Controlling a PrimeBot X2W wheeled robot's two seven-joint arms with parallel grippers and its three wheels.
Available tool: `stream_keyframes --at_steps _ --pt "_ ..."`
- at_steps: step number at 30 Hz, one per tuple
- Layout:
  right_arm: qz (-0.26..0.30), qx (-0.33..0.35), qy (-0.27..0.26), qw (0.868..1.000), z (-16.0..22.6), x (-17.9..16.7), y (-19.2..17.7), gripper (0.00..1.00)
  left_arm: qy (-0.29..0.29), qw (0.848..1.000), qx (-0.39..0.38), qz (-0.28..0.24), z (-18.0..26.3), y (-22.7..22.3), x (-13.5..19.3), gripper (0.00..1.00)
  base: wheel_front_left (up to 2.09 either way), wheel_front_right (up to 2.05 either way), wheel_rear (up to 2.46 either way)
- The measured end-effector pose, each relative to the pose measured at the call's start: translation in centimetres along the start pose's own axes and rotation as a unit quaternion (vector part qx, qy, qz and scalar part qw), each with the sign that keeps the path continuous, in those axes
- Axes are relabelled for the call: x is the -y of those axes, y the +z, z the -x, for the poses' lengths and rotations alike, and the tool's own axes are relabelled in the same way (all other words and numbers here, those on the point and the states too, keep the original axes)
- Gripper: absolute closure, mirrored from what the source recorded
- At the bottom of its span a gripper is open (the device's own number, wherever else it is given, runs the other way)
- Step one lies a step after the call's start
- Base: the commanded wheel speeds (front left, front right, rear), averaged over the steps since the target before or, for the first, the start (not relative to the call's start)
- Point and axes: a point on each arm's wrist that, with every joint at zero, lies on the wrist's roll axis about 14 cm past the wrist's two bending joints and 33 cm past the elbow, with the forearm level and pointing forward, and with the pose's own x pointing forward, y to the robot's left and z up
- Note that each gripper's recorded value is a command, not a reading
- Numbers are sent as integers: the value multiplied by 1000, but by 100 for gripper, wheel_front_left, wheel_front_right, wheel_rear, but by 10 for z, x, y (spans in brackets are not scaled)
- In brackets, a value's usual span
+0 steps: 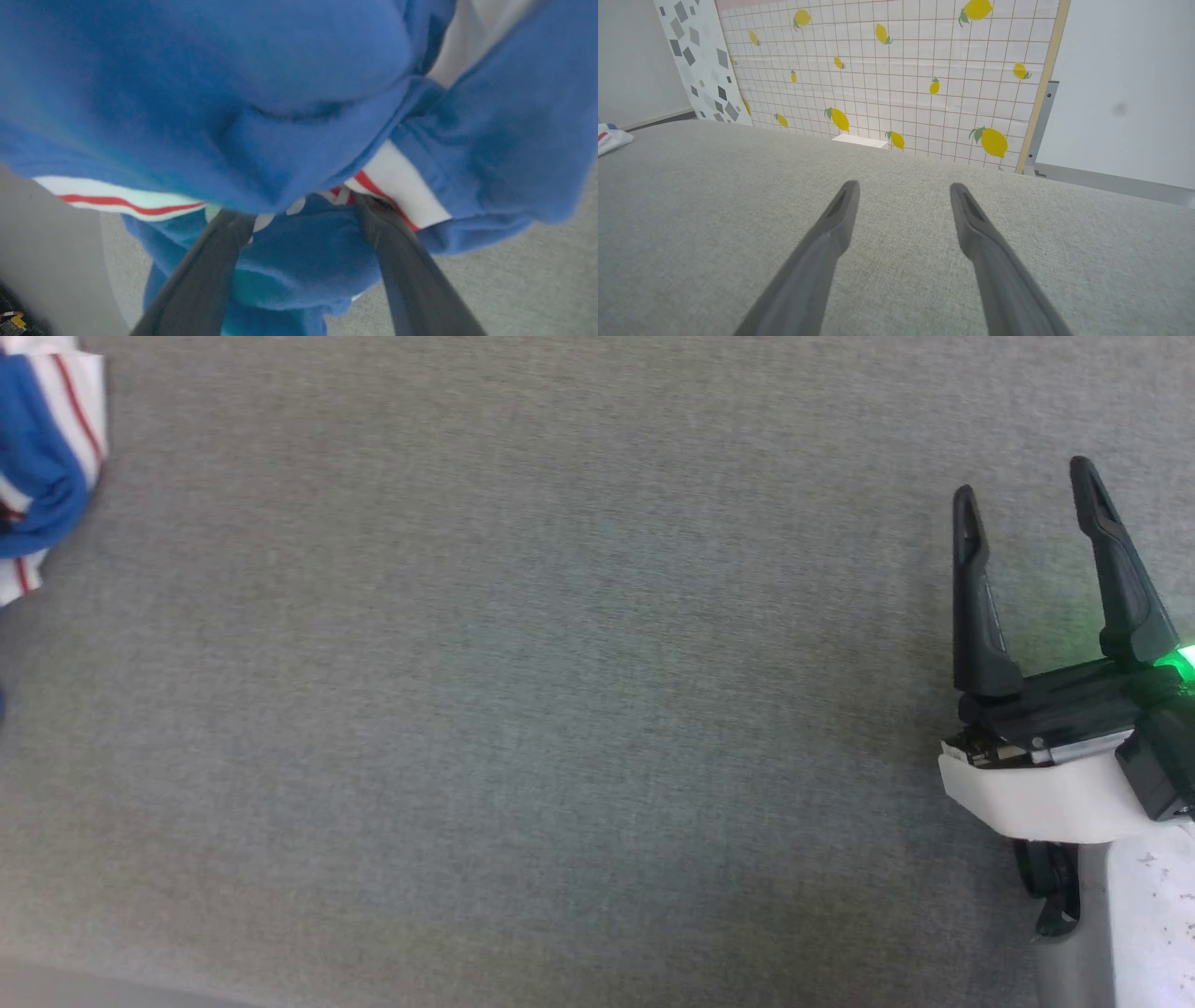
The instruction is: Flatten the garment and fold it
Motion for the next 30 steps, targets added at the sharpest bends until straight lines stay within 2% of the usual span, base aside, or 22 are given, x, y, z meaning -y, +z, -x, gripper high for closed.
stream_keyframes --at_steps 1,2,11,18,25,30 --pt "1 -1 -3 1000 1 2 -1 0 2 1000 -3 -5 -2 0 0 20 0 0 0" --pt "3 -3 -5 1000 2 5 -1 0 5 1000 -5 -9 -5 0 0 100 0 0 0" --pt "15 8 -10 1000 6 8 17 0 0 999 23 -24 7 7 3 100 0 0 0" --pt "6 27 -17 999 20 7 49 0 7 992 99 -84 64 34 0 100 0 0 0" --pt "0 48 -25 999 43 6 83 0 -31 963 227 -143 156 84 33 100 0 0 0" --pt "3 69 -33 997 60 7 108 0 -65 927 307 -205 222 104 76 100 0 0 0"
